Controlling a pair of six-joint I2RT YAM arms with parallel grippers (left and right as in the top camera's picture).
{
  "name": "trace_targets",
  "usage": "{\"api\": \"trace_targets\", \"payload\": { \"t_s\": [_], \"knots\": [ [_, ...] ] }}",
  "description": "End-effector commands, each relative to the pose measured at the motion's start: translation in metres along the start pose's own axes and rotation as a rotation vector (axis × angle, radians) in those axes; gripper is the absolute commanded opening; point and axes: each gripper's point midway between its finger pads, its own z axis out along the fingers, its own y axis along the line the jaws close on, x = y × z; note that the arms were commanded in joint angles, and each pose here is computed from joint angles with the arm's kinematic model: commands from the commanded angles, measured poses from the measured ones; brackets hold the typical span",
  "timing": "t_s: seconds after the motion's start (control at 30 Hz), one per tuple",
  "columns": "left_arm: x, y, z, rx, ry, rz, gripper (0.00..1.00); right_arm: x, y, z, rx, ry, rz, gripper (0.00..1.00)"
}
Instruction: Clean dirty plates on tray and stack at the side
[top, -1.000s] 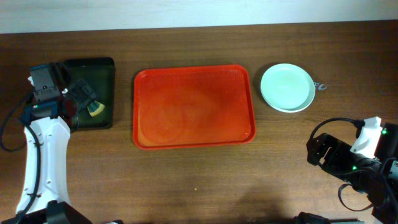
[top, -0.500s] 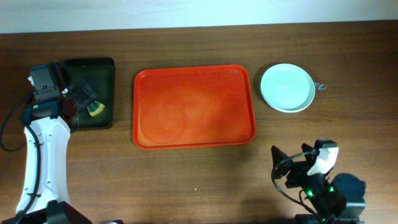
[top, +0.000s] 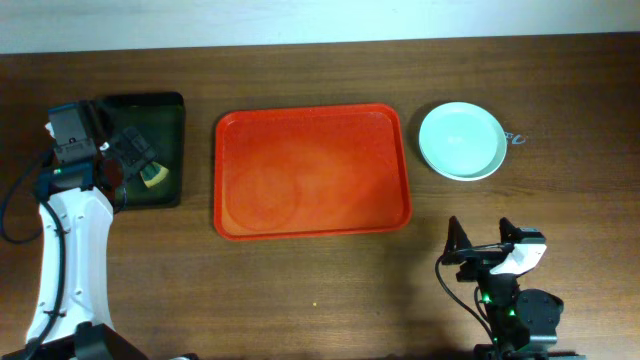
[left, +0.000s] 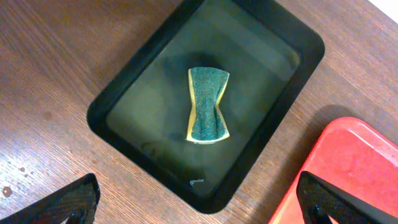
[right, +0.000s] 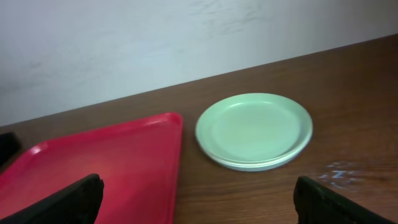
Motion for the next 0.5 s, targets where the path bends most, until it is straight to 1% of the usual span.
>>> {"api": "trace_targets", "payload": {
  "t_s": [0.0, 0.03, 0.07, 0.13, 0.2, 0.47],
  "knots": [
    [0.0, 0.0, -0.001, 0.003, 0.0, 0.004, 0.99, -0.006, -0.028, 0.0, 0.157, -0.067, -0.007, 0.99],
    [0.0, 0.0, -0.001, 0.003, 0.0, 0.004, 0.99, -0.016, -0.025, 0.001, 0.14, -0.131, -0.013, 0.99],
    [0.0, 0.0, -0.001, 0.003, 0.0, 0.004, 0.99, -0.017, -0.024, 0.001, 0.137, -0.134, -0.014, 0.99],
    [0.0, 0.0, -0.001, 0.003, 0.0, 0.004, 0.99, -0.005, -0.026, 0.002, 0.141, -0.082, -0.02, 0.99],
    [0.0, 0.0, -0.001, 0.003, 0.0, 0.004, 0.99, -0.003, -0.023, 0.003, 0.123, -0.07, -0.1, 0.99],
    [0.0, 0.0, -0.001, 0.003, 0.0, 0.004, 0.99, -0.003, -0.023, 0.003, 0.124, -0.07, -0.099, 0.99]
  ]
}}
